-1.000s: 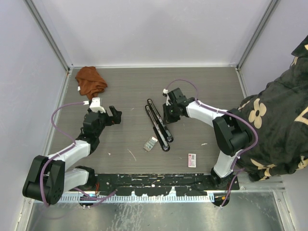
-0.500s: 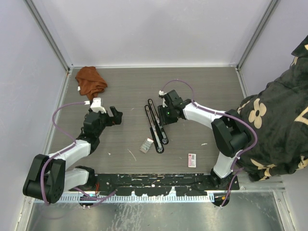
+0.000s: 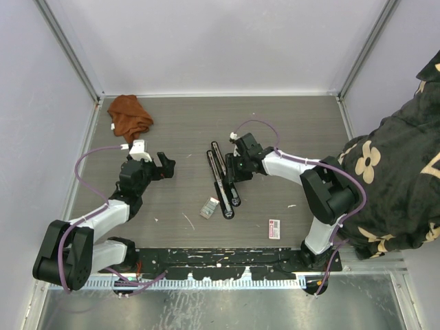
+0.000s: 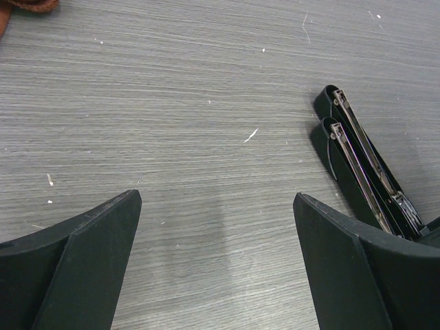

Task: Load the staples into the stapler
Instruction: Move the stapler to the center of the board, then pick up the stapler.

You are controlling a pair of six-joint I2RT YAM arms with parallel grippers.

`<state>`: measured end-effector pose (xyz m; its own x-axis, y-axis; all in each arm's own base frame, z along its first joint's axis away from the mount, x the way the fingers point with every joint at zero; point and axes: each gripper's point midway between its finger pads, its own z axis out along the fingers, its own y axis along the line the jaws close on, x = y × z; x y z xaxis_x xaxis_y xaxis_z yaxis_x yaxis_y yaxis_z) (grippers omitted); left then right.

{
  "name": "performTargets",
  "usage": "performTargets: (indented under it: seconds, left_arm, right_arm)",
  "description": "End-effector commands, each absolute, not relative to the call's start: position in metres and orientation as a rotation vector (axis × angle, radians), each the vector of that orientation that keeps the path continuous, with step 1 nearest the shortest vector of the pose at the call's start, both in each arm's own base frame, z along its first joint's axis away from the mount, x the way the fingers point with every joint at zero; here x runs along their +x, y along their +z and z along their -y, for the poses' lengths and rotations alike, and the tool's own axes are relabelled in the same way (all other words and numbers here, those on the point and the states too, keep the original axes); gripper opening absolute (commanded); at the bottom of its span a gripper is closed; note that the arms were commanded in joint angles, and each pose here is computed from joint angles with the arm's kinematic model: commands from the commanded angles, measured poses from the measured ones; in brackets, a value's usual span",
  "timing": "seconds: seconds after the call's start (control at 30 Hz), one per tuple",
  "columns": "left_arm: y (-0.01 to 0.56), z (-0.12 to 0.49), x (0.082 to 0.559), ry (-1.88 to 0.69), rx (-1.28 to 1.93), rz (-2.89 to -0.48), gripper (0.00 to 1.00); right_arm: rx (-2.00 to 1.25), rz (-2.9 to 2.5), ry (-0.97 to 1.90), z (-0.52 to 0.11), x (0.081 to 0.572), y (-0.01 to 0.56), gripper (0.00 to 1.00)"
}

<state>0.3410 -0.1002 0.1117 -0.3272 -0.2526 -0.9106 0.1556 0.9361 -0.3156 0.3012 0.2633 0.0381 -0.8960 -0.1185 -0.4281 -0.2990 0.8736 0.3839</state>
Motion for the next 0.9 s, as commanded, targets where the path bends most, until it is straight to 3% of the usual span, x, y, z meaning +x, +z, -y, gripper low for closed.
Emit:
performTargets:
  seconds: [0.0,0.3,0.87]
  left_arm:
    - [0.129,0.102,0.348,-0.426,-0.061,-1.802,0.95]
    - [0.129,0.102,0.348,-0.427,-0.06,-1.801,0.95]
    - [0.129,0.102,0.347,-0.426,-0.062,-1.804,0.95]
  right_arm:
    - [-0.295,-2.587,0.695,-0.274,0.306,0.051,0.46]
    - [-0.288,-2.553,0.72,-0.276,0.308,0.065,0.28]
    - [-0.277,-2.534,0.706,-0.278,0.311,0.078,0.33]
